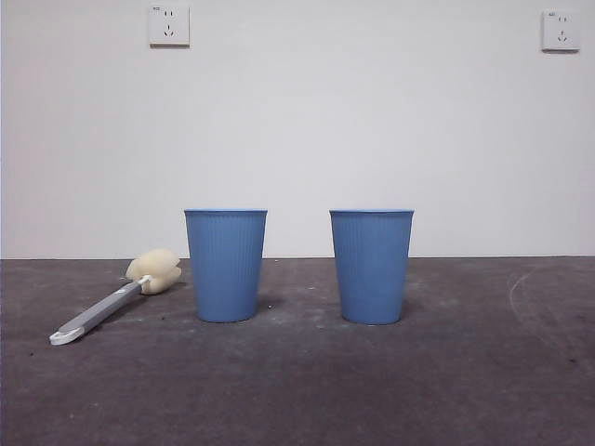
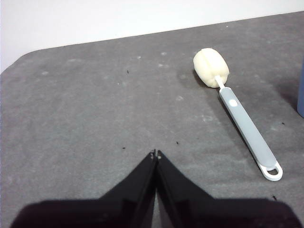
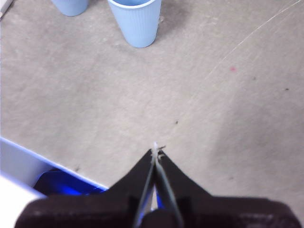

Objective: Pick up the cup brush,pick up the cup,insert the brush into the cup,clean the cup,put the cup brush back,put the cup back to the fixed position on the table

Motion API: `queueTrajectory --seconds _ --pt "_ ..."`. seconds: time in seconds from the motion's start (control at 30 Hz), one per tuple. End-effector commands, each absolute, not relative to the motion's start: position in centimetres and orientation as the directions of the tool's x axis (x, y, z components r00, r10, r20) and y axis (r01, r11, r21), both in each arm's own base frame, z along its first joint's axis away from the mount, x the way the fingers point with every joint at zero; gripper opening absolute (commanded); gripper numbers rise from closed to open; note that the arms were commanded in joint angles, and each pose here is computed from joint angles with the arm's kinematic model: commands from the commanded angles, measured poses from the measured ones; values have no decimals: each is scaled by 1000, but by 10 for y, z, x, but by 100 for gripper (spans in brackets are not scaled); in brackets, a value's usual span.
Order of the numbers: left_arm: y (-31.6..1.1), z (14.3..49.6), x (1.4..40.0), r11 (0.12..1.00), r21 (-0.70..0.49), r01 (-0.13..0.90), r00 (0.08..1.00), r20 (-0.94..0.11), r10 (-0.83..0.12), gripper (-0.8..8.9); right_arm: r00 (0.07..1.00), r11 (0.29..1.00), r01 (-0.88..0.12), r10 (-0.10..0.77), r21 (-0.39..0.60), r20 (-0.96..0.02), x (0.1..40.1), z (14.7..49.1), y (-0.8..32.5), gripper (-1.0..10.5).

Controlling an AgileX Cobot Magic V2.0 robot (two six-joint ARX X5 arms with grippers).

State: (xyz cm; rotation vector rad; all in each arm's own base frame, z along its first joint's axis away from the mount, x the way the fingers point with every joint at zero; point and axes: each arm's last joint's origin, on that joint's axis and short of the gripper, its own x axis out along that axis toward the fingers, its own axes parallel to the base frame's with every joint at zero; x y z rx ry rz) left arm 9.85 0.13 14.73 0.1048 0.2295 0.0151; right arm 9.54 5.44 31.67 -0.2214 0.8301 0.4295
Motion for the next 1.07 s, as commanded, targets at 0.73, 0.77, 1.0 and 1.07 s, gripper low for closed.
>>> queueTrajectory --seconds 0.73,0.77,1.0,1.07 --pt "2 139 102 995 99 1 951 -307 29 -4 998 996 35 -40 -81 -55 88 230 -4 1" --pt "2 138 102 995 99 2 950 -312 29 -4 997 996 41 -46 -81 -55 89 223 -4 1" --pt "2 136 104 995 98 5 939 -342 29 -4 993 996 43 -51 -81 -103 92 185 -5 1" --pt "2 136 104 995 98 5 938 -345 29 -4 992 996 42 -51 -80 -117 93 173 -5 1"
